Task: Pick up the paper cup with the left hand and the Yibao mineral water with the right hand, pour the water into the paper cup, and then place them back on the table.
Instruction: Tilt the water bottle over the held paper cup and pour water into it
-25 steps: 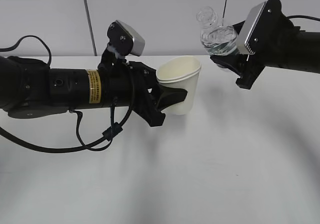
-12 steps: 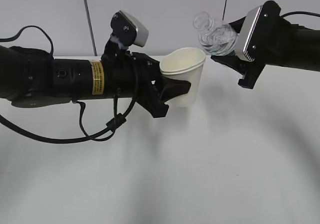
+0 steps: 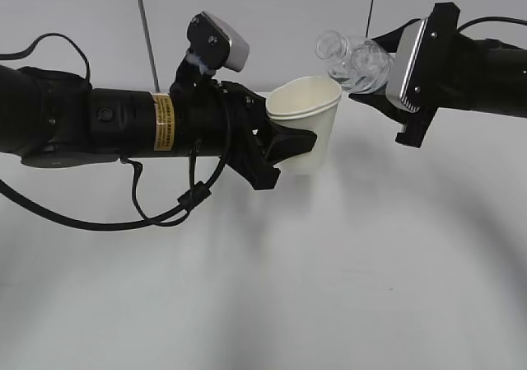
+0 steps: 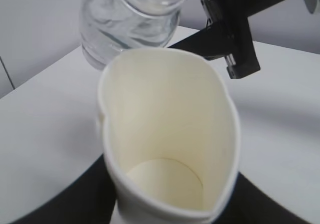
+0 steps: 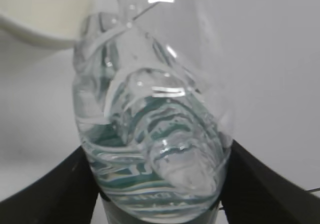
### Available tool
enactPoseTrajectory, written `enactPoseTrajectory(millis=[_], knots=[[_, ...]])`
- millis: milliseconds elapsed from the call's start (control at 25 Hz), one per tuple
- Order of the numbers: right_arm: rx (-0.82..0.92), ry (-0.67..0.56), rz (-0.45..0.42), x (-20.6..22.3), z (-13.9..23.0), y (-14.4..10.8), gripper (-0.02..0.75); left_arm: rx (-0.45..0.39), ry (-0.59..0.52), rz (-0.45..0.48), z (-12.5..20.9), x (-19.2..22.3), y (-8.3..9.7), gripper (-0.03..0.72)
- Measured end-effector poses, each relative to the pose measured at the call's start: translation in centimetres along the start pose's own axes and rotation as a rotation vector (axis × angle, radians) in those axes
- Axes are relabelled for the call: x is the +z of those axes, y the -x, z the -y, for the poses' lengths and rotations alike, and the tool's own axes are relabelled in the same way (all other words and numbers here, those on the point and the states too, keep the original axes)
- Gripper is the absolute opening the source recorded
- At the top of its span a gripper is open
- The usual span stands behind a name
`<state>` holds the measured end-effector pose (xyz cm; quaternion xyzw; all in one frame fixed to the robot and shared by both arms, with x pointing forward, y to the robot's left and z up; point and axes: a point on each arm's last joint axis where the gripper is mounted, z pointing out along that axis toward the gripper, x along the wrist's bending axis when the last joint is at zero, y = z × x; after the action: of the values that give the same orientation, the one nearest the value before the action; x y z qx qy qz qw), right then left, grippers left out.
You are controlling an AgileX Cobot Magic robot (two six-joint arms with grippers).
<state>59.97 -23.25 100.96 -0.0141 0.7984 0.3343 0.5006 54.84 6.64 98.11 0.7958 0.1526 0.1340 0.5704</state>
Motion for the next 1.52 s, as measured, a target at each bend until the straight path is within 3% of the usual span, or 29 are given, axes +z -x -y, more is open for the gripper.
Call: enactPoseTrajectory(millis=[1520], knots=[[-0.273,0.001,0.017,0.03,-0.06,0.27,0.501,0.02,-0.021,0.014,0.04,0.3,0.54,0.335]])
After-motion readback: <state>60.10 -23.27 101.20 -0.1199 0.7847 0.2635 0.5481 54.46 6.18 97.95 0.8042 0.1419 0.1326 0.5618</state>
